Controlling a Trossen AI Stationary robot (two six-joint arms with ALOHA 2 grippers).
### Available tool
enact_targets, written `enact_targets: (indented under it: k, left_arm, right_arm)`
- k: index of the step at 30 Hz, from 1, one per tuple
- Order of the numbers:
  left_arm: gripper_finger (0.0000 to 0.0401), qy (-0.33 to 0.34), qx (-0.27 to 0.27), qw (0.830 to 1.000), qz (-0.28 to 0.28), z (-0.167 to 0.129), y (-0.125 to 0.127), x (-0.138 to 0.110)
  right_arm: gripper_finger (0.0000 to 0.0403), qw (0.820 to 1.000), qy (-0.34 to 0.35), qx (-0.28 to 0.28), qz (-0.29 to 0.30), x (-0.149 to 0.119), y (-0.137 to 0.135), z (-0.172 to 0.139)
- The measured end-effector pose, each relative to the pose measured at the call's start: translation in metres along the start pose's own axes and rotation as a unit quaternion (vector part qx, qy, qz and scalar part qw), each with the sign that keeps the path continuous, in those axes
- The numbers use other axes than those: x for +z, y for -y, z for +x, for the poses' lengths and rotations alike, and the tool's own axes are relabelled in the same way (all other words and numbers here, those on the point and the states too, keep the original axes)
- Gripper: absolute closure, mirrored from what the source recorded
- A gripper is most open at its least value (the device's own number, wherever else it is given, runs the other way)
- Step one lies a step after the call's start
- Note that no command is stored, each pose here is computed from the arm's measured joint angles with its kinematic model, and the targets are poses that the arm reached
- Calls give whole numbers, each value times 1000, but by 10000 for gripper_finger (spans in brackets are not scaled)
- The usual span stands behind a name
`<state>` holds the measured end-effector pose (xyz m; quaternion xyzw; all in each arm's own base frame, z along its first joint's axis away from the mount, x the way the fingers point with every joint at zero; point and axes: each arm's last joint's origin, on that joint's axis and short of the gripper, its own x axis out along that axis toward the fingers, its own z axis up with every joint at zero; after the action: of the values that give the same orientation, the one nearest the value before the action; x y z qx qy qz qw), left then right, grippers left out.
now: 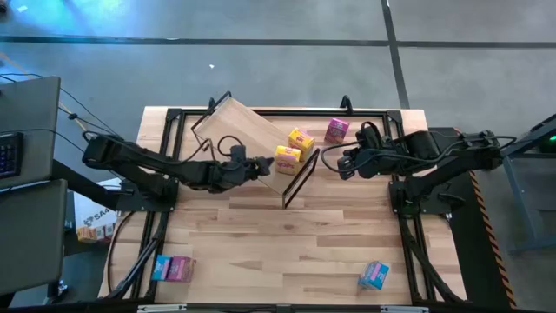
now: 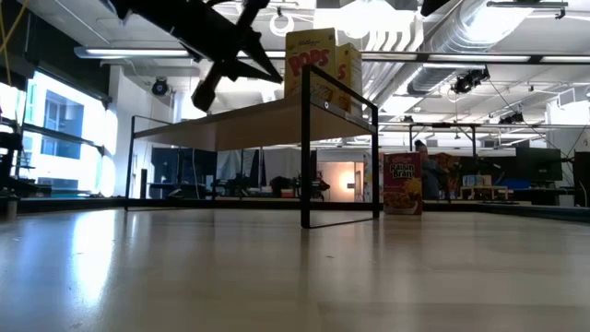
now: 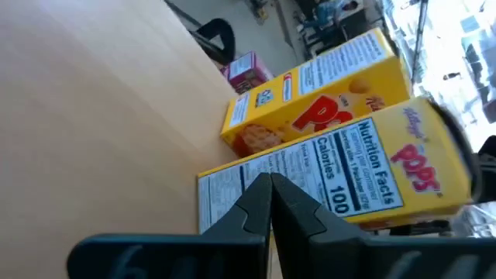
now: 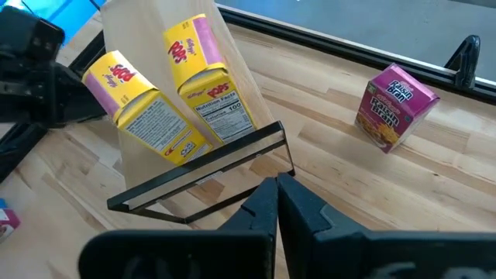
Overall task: Stack cereal on shelf
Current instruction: Put the yellow cereal box on the shelf aligned with the other yellow cereal box
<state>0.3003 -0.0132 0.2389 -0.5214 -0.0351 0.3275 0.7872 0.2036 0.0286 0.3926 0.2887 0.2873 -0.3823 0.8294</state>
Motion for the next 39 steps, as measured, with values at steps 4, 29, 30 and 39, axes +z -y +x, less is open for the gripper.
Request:
enact_targets:
  k: [4,29,30,39]
  left_arm:
    - [401,-3,-10,1000,1,-10,6,11]
    - [401,-93,-26,995,40,1,2,22]
    - [401,-94,-26,994,43,2,2,24]
    - [401,-108,-39,992,56,11,-1,37]
  right_arm:
    - [403,1000,-2,-4,-3,-1,-2,3]
    - [403,999,-17,-12,-25,-5,-9,11]
    - [403,999,-17,-12,-25,-5,-9,11]
    - [403,999,-17,-12,-25,-5,-9,11]
